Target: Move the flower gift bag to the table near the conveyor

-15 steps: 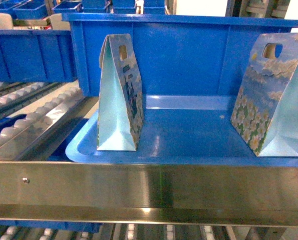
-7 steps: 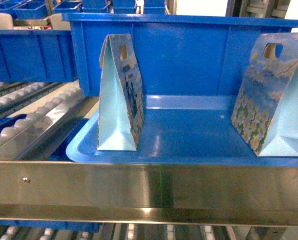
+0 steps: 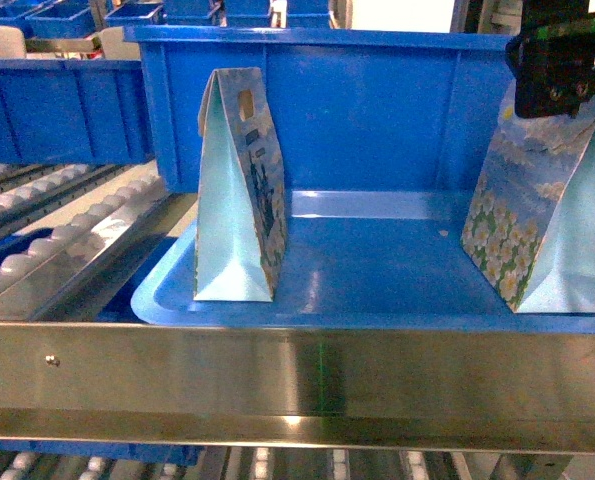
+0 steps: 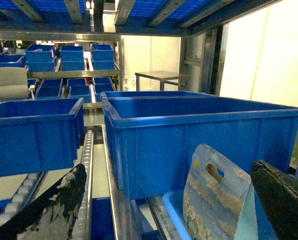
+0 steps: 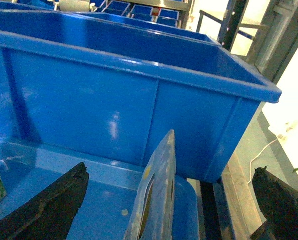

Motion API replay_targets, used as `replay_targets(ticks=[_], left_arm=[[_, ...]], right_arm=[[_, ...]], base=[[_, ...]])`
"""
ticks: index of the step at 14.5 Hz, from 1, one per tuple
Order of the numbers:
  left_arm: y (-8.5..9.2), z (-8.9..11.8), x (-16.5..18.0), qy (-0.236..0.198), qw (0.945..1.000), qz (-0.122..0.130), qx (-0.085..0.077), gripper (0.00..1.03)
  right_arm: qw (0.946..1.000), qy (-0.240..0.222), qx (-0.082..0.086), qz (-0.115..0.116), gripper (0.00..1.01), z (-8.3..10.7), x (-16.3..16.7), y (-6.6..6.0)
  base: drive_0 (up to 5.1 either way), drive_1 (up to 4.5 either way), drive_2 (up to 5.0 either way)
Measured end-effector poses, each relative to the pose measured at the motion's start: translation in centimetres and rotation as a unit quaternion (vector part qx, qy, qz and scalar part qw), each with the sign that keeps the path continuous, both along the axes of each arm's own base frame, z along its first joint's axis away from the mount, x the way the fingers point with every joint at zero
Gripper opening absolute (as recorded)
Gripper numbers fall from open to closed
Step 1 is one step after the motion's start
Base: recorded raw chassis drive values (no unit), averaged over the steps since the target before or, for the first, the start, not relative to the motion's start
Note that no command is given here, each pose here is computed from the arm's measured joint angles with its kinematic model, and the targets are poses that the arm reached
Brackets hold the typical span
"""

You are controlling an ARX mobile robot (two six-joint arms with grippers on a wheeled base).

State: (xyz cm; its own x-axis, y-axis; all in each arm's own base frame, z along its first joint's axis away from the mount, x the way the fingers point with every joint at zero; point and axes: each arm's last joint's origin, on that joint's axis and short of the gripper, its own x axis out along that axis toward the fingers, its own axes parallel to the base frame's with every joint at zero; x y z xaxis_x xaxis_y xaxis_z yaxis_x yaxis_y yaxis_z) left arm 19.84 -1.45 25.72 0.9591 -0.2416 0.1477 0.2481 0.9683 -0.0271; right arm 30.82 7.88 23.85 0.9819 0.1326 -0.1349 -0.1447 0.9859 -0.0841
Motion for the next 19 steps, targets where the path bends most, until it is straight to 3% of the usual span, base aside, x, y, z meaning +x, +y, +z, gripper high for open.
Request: replay_targets(ticks=[7, 11, 13, 15, 17, 19], left_arm=[[0.0, 0.0, 0.0, 0.000, 1.0000, 0.000, 0.000, 0.98], [0.0, 0.0, 0.0, 0.000, 1.0000, 0.000, -0.001, 0.98], [0.0, 0.0, 0.0, 0.001, 1.0000, 0.000, -0.003, 0.98], [0.0, 0.0, 0.0, 0.001, 1.0000, -0.001, -0.003, 0.98], [0.0, 0.0, 0.0, 0.001, 1.0000, -0.001, -0.003, 0.98], [0.0, 0.0, 0.0, 0.001, 1.0000, -0.001, -0.003, 0.98]], right_arm=[[0.9983, 0.058, -0.004, -0.008, 0.98, -3.0, 1.0, 0.2], [0.9981, 0.060, 0.000, -0.016, 0.98, -3.1, 1.2, -0.1], [0.9975, 0.068, 0.004, -0.019, 0.83, -3.3, 1.2, -0.2], [0.9976, 0.066, 0.004, -0.019, 0.59, -3.3, 1.2, -0.2], [0.9982, 0.058, 0.007, -0.017, 0.26, -3.2, 1.2, -0.2], [0.9982, 0.057, 0.007, -0.016, 0.02, -3.2, 0.9, -0.3]], base=[[0.0, 0.00, 0.0], [0.0, 0.00, 0.0], [0.0, 0.00, 0.0], [0.0, 0.00, 0.0], [0.0, 0.00, 0.0], [0.0, 0.00, 0.0]])
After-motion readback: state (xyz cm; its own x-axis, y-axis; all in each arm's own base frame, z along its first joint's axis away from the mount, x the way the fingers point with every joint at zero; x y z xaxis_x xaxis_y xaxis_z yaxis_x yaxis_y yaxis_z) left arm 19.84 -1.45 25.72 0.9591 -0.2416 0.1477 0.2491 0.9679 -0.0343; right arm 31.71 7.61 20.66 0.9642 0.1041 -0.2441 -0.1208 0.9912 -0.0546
